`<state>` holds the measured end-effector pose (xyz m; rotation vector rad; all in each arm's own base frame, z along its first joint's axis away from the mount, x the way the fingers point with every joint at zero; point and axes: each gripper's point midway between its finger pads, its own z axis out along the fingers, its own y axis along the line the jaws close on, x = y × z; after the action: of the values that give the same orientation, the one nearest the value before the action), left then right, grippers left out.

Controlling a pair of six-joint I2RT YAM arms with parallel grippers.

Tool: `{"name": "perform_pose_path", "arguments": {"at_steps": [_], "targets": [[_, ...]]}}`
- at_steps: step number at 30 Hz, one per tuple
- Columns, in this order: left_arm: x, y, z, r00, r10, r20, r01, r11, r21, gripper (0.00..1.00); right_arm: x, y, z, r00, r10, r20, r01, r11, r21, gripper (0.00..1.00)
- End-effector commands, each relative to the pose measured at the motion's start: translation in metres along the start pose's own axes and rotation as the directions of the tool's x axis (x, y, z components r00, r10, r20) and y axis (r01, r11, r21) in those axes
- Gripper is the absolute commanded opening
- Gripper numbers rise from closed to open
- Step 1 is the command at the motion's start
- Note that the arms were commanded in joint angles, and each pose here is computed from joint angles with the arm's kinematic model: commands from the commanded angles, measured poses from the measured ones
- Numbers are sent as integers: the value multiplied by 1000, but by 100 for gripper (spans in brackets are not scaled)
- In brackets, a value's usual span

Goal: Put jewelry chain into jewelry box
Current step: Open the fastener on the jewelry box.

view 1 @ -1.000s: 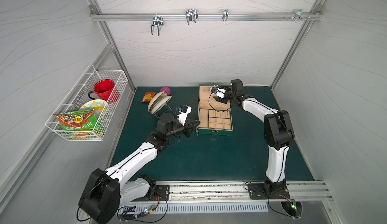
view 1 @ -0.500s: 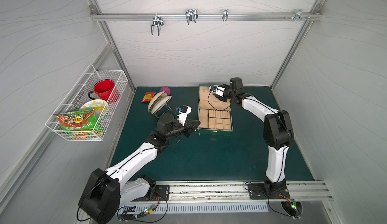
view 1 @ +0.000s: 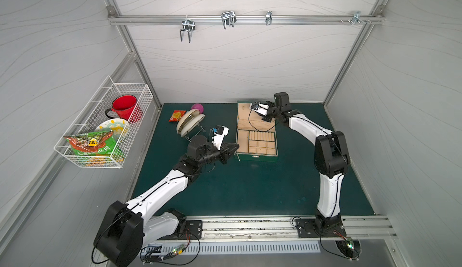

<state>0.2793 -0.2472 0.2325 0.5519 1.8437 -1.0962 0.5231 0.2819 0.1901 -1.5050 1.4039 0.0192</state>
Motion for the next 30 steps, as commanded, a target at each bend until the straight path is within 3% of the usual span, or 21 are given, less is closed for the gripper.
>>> {"name": "perform_pose_path", "arguments": {"at_steps": [1, 4, 30], "targets": [[-19, -10, -4, 997, 38, 64, -40, 999, 31, 0, 11, 16, 6, 999, 26, -38, -28, 998, -51, 14], [-19, -10, -4, 997, 38, 64, -40, 999, 31, 0, 10, 14, 4, 999, 25, -40, -27, 999, -47, 0], [-18, -11, -5, 997, 27, 71, -30, 999, 41, 0, 38, 69, 6, 975, -193, -109, 191, 981, -31, 0]]}}
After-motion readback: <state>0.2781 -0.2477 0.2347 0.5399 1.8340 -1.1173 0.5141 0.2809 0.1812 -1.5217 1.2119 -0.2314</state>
